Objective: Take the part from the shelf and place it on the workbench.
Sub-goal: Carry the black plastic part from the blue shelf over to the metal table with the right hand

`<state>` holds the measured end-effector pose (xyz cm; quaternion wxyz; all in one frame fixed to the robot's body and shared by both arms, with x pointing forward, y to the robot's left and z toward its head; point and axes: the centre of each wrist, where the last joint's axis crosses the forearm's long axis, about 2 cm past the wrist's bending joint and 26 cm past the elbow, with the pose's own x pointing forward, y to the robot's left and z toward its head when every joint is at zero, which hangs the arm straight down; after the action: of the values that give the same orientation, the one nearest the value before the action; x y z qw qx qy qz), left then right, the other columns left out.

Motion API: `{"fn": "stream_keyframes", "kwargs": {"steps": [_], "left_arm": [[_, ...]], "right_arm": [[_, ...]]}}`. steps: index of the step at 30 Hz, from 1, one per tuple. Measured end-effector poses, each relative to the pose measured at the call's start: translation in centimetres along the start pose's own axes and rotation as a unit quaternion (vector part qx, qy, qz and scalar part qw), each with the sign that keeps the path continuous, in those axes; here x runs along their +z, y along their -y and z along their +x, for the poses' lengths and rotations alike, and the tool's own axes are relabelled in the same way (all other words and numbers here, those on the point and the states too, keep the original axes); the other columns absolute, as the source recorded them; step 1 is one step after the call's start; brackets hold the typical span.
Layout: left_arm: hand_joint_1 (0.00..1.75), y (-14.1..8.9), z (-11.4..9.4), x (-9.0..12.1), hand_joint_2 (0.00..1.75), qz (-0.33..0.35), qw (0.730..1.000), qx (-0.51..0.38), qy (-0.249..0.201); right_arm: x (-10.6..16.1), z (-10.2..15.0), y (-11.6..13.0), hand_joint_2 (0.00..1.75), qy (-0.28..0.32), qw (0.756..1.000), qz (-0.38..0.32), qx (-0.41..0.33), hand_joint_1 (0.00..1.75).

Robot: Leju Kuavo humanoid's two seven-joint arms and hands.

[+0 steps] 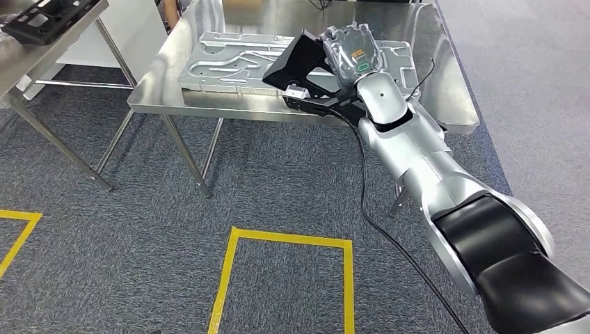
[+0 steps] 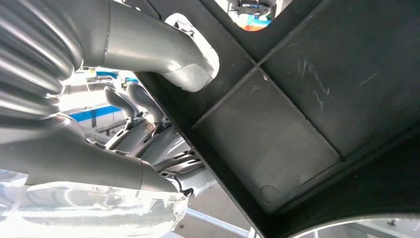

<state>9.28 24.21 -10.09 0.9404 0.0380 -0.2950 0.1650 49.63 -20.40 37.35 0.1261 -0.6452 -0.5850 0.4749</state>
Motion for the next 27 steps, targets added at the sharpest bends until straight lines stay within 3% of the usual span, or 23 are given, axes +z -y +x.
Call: {"fn": "stream_keyframes", "kwargs": {"steps": [7,19,27], "left_arm": [[0.00,-0.2,0.0,0.0,1.75,0.003,1.000,0.003,0.006],[0.00,-0.6,-0.6,0.2,1.75,0.007,1.000,0.006,0.009],[0.00,-0.8,-0.6,0.2,1.75,0.009,1.000,0.006,0.010]], "right_arm": [[-0.8,-0.2,0.8,1.75,-0.001,1.000,-0.003,0.003,1.75],[-4.4,-3.1,5.1,1.75,-0.006,0.999,0.005,0.044,1.75],[-5.3,-3.3,6.3,1.75,-0.007,0.998,0.006,0.058,1.75]]}}
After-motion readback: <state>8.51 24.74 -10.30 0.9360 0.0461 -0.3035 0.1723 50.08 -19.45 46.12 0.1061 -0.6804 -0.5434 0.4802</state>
